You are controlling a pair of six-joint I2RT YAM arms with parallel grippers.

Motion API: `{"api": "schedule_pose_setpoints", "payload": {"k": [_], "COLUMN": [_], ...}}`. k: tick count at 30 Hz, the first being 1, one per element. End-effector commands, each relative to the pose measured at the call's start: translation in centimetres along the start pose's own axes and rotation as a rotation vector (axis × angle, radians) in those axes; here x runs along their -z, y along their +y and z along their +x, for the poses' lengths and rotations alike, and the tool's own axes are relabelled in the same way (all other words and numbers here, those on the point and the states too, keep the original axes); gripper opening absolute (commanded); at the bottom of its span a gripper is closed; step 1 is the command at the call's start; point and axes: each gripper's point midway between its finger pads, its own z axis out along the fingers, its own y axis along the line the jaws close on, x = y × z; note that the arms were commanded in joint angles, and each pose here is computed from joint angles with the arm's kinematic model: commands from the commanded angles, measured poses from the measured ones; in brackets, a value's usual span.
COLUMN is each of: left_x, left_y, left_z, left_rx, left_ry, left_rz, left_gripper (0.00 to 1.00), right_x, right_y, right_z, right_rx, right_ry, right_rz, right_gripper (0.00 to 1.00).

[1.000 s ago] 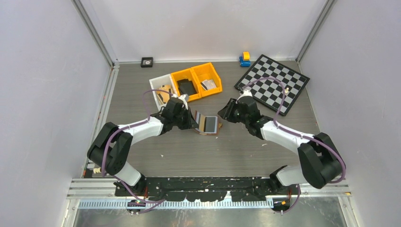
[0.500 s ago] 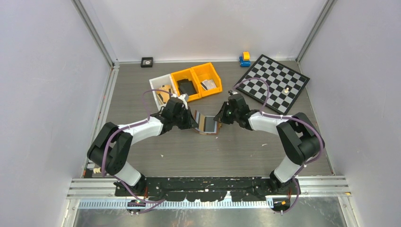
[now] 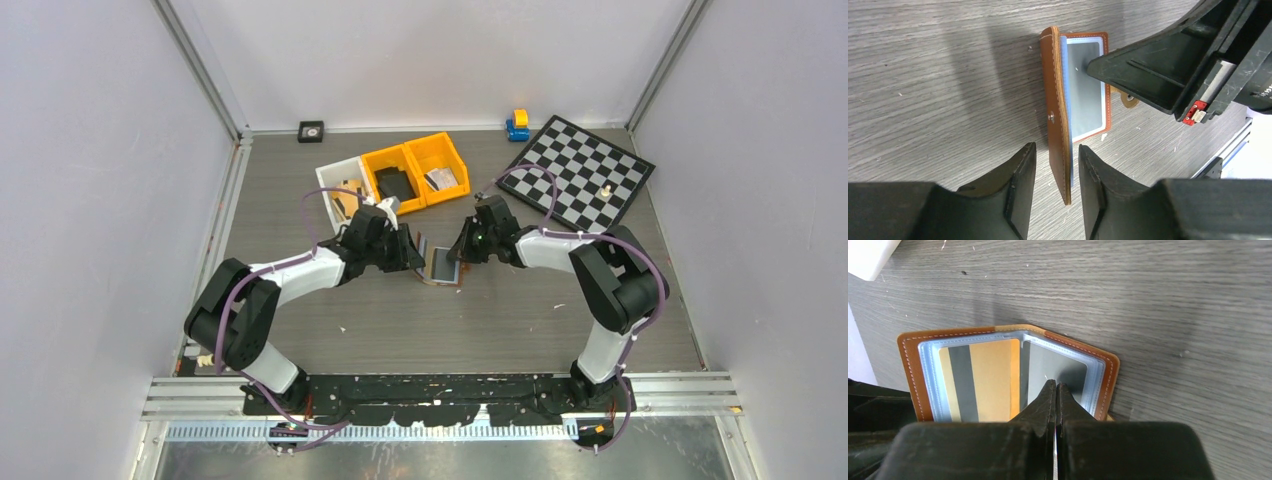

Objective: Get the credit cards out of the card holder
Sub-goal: Remove the credit card from the card holder.

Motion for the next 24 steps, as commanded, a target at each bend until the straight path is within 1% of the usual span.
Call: {"api": "schedule_pose_setpoints", "payload": {"k": [1,3,5,15,19,24], "left_x": [0.7,0.8,0.7,1.1,1.1,1.1], "left_y": [-1.9,-2.0,-2.0,-3.6,-3.8,-3.9], "left_z": [-1.3,-1.3,-1.2,-1.3,-1.4,-1.4], "left_rx": [-0.036,-0.037,-0.037,-0.053,-0.055,-0.056], "left_ry": [-0.052,-0.055,-0.053,-0.063,-0.065,-0.068], "left_rz": [0.080,0.089,0.092,0.185,0.195,0.198], "left_gripper": [0.42,0.46,0.48,0.49,0.38,0.35], "right_x": [-0.4,-0.5,-0.5,-0.7,-0.6,-0.6], "right_y": [1.3,1.3,1.3,1.3,1.4,1.5], "right_z": [-0.3,-0.2,-0.2,0.0,0.0,0.0], "right_rx": [-0.006,-0.006,-0.007,-0.014,-0.013,-0.015], "right_ry": [0.022,0.026,0.029,0.043,0.042,0.042], "right_rz": [-0.039,-0.039,-0.038,-0.042,-0.045,-0.047], "right_gripper": [0.01,0.00,0.00,0.01,0.01,0.01]}}
